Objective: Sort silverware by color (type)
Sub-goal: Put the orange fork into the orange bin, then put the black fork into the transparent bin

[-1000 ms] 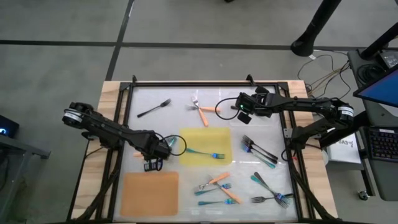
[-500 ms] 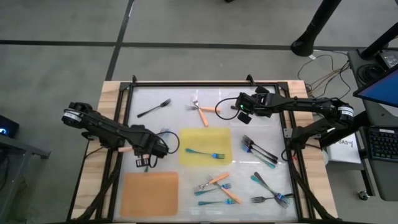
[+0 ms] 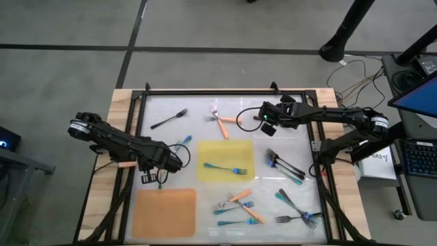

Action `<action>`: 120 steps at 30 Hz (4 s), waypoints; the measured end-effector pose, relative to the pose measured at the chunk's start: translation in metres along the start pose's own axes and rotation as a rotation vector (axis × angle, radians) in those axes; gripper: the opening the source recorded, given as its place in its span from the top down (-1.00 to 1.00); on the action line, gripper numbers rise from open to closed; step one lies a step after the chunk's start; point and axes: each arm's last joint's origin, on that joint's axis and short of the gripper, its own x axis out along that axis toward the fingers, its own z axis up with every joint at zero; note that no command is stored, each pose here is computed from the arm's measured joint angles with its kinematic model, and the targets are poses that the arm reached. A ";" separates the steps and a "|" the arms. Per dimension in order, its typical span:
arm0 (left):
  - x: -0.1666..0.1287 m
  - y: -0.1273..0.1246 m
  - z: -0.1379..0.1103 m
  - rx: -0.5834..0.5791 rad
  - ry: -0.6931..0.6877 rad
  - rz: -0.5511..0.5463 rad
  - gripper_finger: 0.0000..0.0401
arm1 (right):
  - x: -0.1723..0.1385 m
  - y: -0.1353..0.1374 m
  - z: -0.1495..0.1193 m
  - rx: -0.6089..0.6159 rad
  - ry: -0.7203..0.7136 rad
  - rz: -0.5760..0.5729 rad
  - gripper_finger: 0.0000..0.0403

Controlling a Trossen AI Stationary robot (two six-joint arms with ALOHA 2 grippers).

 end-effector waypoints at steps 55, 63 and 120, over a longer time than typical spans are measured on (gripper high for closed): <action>-0.065 -0.161 0.000 -0.034 -0.378 -0.301 0.70 | 0.000 0.000 0.000 -0.008 0.001 0.000 0.66; -0.064 -0.163 -0.002 -0.069 -0.364 -0.310 0.48 | 0.000 0.000 0.000 -0.011 0.000 0.000 0.66; 0.005 0.000 -0.036 -0.265 -1.932 0.258 0.35 | -0.007 0.054 -0.066 0.101 0.408 0.415 0.66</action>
